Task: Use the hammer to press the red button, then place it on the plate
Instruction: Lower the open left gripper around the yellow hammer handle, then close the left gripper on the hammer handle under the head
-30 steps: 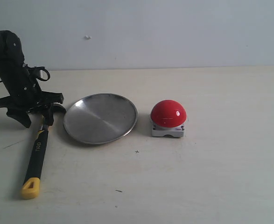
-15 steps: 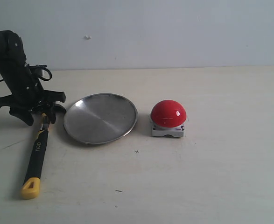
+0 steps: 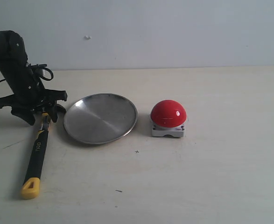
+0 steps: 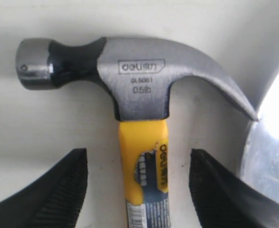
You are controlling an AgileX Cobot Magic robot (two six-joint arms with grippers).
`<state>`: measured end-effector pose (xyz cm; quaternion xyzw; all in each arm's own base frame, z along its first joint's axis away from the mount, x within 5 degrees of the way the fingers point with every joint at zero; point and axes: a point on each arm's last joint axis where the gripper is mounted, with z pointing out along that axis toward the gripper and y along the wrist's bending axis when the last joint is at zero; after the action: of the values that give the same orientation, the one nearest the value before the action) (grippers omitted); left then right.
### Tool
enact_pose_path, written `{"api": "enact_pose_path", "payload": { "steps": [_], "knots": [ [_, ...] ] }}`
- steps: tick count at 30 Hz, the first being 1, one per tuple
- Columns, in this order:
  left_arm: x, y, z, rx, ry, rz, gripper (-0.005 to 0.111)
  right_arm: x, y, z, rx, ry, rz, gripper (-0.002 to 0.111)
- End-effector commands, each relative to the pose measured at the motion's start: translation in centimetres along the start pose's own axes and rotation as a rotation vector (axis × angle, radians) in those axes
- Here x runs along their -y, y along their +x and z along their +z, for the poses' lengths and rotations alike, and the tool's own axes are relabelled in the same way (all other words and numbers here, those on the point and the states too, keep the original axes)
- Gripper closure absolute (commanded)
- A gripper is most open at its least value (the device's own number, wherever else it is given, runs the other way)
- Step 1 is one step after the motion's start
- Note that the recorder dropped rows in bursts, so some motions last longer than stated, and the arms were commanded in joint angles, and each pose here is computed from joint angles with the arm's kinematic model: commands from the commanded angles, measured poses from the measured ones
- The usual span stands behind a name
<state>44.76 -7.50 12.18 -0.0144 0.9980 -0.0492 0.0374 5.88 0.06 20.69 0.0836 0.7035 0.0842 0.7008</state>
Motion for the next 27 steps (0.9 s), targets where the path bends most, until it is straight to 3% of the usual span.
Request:
{"api": "enact_pose_path", "payload": {
  "steps": [1,20,27],
  "knots": [
    [0.2,-0.2,-0.3,0.017,0.000,-0.006,0.046,0.1,0.1,0.0,0.003,0.006,-0.008,0.108],
    [0.1,-0.3,-0.3,0.034,-0.011,-0.012,0.050,0.1,0.1,0.0,0.003,0.006,-0.008,0.108],
    [-0.1,-0.2,1.2,0.001,-0.018,-0.015,0.050,0.1,0.1,0.0,0.003,0.006,-0.008,0.108]
  ]
}}
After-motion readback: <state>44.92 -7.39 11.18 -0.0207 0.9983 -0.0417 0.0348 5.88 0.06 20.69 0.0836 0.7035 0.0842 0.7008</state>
